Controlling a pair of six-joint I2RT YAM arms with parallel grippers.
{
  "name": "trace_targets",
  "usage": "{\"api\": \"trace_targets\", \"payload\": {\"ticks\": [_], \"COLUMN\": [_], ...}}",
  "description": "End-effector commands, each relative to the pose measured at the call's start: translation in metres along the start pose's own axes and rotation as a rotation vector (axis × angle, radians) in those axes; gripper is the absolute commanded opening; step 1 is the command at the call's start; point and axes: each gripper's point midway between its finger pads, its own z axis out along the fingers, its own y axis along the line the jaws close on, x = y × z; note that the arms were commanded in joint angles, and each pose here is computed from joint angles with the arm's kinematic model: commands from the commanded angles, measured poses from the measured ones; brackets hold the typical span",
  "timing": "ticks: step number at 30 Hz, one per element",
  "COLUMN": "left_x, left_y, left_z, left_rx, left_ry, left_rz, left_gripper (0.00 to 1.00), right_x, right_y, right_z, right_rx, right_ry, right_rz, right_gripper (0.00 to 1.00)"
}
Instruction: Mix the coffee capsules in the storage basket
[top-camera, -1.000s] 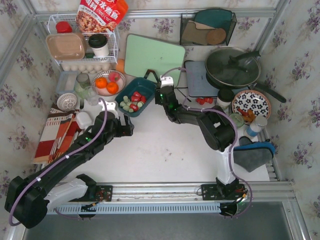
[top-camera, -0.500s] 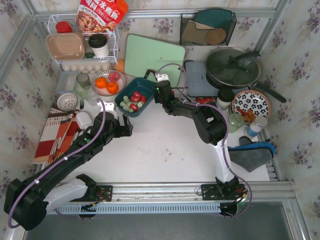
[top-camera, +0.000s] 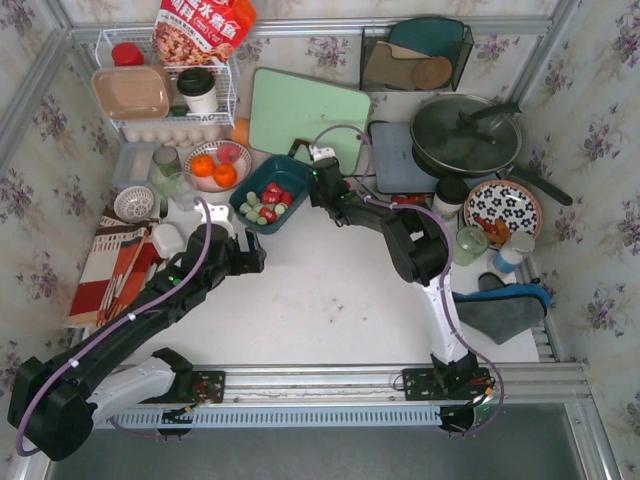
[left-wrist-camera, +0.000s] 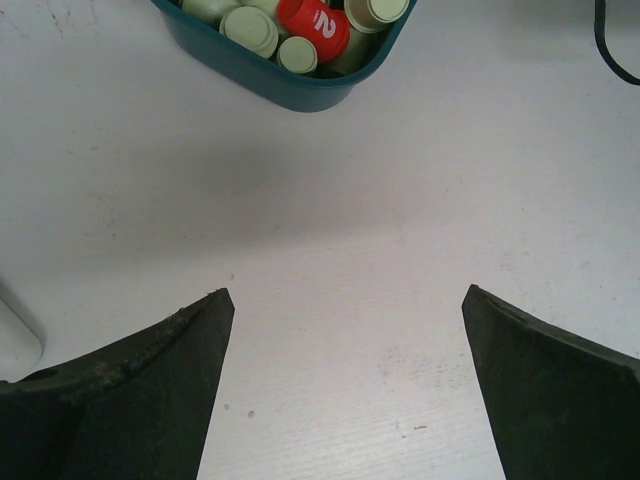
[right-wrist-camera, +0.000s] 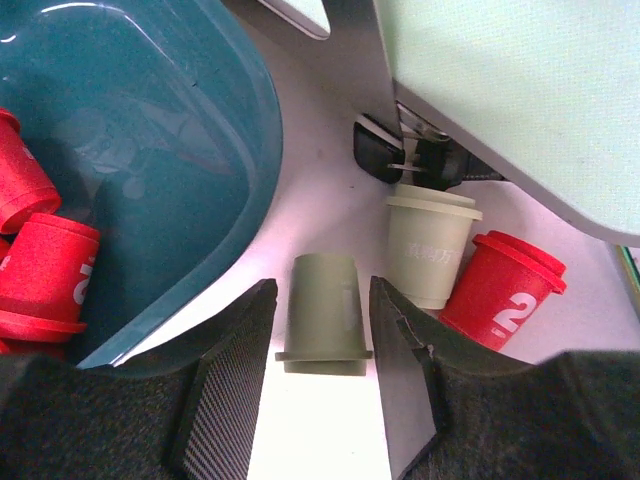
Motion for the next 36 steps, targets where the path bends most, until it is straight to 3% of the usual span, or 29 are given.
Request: {"api": "trace_targets", "payload": {"ticks": [1, 7, 13, 19, 25, 30, 36], "left_x": [-0.003, -0.004, -0.005, -0.005, -0.008, -0.009, -0.012], "left_y": [-0.001, -0.002, -0.001, 0.0, 0.002, 0.003, 0.008], "left_z": [0.0, 0.0, -0.001, -0.003, -0.006, -0.008, -0.013], "left_rx": [0.003, 0.005, 0.003, -0.005, -0.013, -0.017, -0.037], "left_ry": [-0.013, -0.013, -0.017, -0.019, -0.03, -0.042, -0.058], "left_rz": [-0.008, -0.009, -0.008, -0.012, -0.02, -0.025, -0.037], "left_gripper": [0.99, 0.99, 0.99, 0.99, 0.99, 0.99, 0.99], "right_x": [0.006, 0.014, 0.012, -0.021, -0.047, -0.07, -0.063], "right_y": [0.001, 0.001, 0.002, 0.001, 0.001, 0.046, 0.127], "right_z": [0.003, 0.004, -0.001, -0.031, -0.072, -0.109, -0.136], "right_rx": [-0.001, 0.005, 0.001, -0.023, -0.015, -0.156, -0.365], "right_ry": [0.041, 0.078, 0.075, -0.039, -0.13, -0.216, -0.254], "right_rz": [0.008, 0.01, 0.024, 0.079, 0.127, 0.128, 0.042], "right_gripper": [0.5, 0.5, 0.31, 0.21, 0.2, 0.2, 0.21]}}
